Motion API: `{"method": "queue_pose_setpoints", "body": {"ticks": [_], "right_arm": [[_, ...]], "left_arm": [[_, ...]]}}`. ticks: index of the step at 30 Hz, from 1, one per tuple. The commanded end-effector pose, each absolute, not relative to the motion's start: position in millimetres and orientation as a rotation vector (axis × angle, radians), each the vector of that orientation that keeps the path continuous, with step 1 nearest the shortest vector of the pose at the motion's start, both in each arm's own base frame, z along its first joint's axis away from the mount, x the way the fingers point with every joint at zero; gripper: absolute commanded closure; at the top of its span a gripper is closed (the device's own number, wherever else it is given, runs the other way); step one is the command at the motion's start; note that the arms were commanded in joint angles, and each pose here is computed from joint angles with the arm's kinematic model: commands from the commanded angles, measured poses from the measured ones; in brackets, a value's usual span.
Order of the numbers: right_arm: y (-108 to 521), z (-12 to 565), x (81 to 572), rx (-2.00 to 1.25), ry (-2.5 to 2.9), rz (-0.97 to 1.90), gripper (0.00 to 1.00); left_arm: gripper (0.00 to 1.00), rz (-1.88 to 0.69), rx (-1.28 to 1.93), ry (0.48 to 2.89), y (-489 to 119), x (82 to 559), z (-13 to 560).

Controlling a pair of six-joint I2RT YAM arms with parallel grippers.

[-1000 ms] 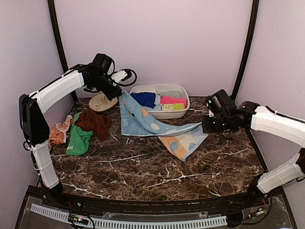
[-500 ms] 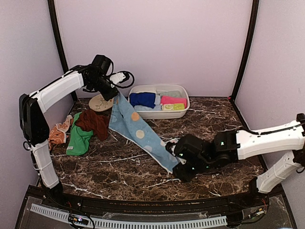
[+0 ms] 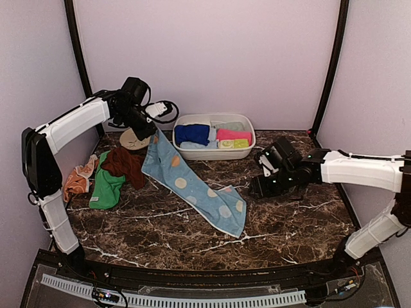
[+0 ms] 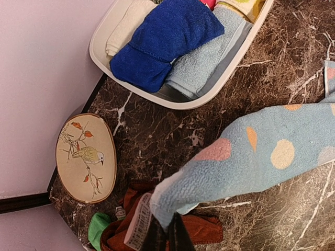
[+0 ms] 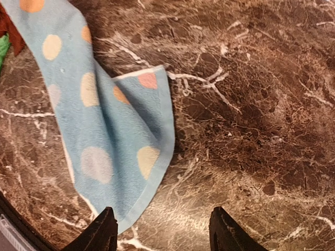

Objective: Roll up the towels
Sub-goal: Flatten out the towel at the center of the board.

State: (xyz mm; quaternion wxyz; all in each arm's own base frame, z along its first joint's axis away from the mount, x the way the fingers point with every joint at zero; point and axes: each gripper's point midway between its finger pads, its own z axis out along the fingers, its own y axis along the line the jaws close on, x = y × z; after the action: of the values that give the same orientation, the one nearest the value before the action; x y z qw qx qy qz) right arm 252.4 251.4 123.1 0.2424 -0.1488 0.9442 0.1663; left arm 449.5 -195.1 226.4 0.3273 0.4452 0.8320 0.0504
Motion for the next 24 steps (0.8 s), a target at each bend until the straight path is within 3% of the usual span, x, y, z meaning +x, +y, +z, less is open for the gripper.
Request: {"method": "queue_pose_setpoints", "body": {"ticks": [1, 9, 24], "right_arm": [[260.9, 99.5, 278.3, -0.431, 2.619, 0.435, 0.42], [293.8, 70.8, 333.6, -0.519, 2.627, 0.471, 0.44], [325.4, 30.3, 354.4, -0.642, 2.697, 0.489, 0.53]], "left_arm": [[1.00, 0.124, 1.161, 2.155, -189.1, 436.8, 243.3], [1.00, 0.147, 1.171, 2.161, -184.3, 433.9, 243.0], [1.00, 0.194, 1.186, 2.154, -177.1, 430.4, 240.0]]}}
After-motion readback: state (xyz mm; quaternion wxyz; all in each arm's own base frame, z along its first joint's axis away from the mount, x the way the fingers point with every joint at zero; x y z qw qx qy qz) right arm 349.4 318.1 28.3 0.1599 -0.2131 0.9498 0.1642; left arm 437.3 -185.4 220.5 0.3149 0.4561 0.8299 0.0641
